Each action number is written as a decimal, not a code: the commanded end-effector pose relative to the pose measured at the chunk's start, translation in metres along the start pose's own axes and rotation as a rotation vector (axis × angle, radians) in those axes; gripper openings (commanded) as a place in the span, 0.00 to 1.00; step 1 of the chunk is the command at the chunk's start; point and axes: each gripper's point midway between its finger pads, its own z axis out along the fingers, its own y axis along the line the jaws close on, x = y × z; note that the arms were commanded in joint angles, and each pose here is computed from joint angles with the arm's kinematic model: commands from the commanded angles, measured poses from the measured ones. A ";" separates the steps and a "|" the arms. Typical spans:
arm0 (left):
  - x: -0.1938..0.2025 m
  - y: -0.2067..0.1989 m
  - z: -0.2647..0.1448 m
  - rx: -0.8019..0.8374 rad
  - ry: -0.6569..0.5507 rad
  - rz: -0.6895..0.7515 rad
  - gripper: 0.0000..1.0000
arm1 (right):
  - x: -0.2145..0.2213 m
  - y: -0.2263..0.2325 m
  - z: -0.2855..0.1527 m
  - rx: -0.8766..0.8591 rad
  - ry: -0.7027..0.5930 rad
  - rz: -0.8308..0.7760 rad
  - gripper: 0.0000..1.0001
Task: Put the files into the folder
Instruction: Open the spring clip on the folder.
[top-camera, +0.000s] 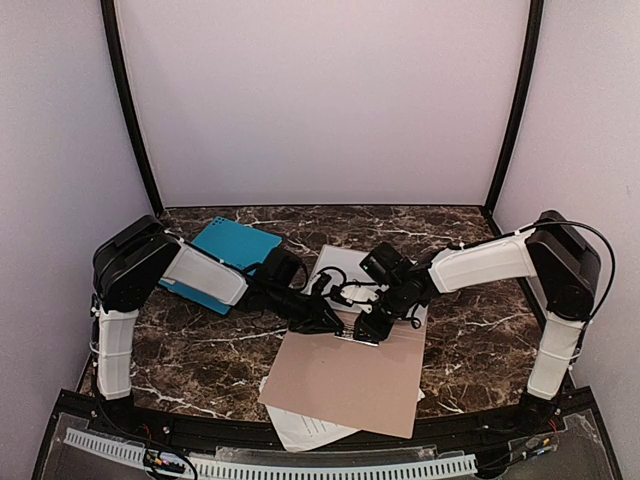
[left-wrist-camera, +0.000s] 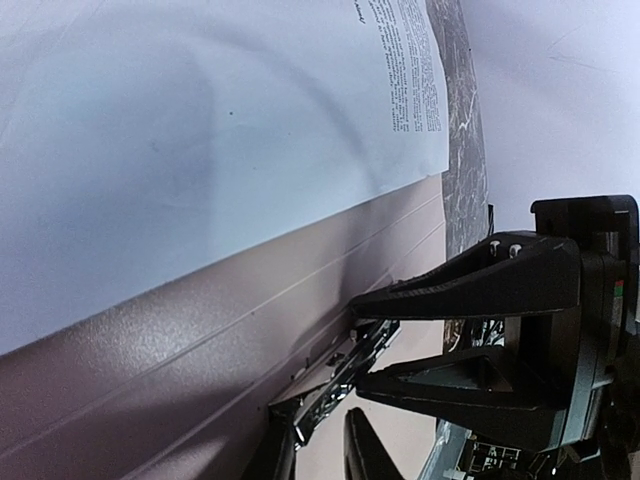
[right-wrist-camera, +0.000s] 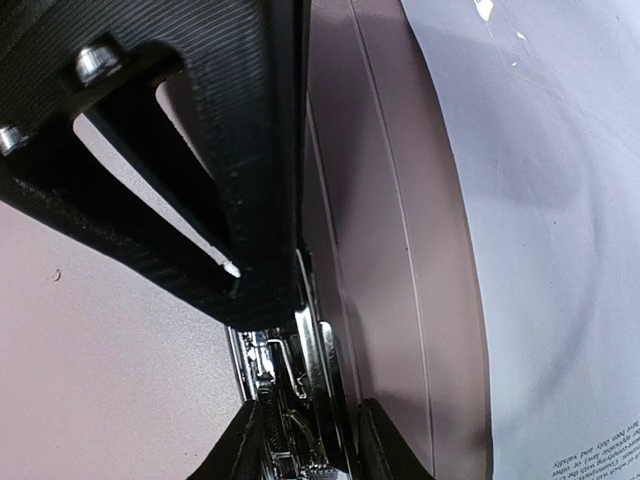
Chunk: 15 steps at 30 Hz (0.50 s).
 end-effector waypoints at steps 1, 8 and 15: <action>0.025 0.022 0.006 -0.042 0.056 -0.063 0.17 | 0.092 -0.003 0.030 0.028 0.317 0.067 0.31; 0.017 0.023 -0.003 -0.010 0.010 -0.080 0.12 | 0.092 -0.003 0.030 0.028 0.318 0.068 0.31; 0.006 0.021 -0.010 -0.009 -0.023 -0.060 0.15 | 0.093 -0.003 0.032 0.028 0.325 0.068 0.30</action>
